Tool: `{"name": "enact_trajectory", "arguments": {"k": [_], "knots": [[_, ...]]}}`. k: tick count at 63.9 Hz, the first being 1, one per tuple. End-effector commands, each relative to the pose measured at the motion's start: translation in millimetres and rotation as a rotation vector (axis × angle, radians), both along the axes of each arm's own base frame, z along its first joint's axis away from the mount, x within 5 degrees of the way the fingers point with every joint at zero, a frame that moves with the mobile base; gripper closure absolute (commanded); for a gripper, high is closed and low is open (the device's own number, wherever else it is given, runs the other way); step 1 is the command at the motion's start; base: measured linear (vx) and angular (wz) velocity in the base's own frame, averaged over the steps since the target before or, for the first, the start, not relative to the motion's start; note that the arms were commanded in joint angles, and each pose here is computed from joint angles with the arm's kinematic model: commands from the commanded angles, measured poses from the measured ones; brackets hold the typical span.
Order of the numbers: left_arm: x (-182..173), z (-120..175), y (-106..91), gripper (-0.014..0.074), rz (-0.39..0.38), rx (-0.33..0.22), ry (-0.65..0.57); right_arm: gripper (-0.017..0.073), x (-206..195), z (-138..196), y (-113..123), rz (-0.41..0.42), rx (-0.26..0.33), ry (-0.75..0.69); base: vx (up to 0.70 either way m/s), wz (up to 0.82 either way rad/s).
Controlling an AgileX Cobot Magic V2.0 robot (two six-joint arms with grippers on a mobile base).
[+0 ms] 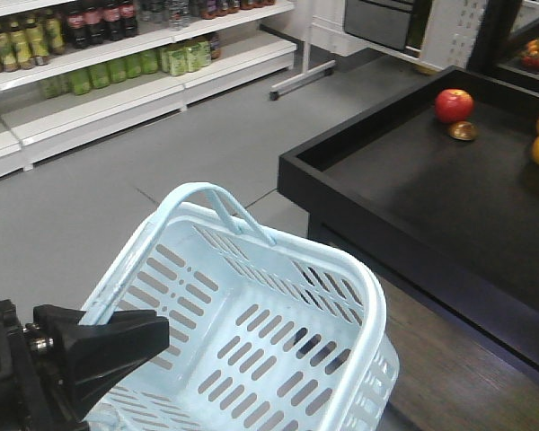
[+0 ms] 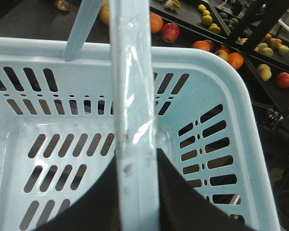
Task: Pick three apples into basket with both arms
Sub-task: 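Turn the base back toward the fruit table with apples and oranges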
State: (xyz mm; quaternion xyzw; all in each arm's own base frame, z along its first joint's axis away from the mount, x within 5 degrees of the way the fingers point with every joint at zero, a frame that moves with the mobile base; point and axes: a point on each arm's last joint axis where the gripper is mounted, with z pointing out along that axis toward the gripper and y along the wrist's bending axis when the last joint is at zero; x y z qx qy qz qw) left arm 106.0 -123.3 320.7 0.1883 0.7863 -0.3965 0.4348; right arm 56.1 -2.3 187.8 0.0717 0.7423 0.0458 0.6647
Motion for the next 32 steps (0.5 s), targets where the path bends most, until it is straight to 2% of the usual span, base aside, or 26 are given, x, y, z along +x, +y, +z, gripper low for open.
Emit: {"name": "enact_trajectory", "arguments": {"k": [1, 32], "knots": [[3.4, 17.5, 1.4, 0.0600, 0.050, -0.082, -0.047, 0.0564, 0.4, 4.7, 0.5, 0.006, -0.016, -0.072, 0.12, -0.59], [3.4, 17.5, 1.4, 0.0600, 0.050, -0.082, -0.047, 0.0564, 0.4, 4.7, 0.5, 0.006, -0.016, -0.072, 0.11, -0.57]]}}
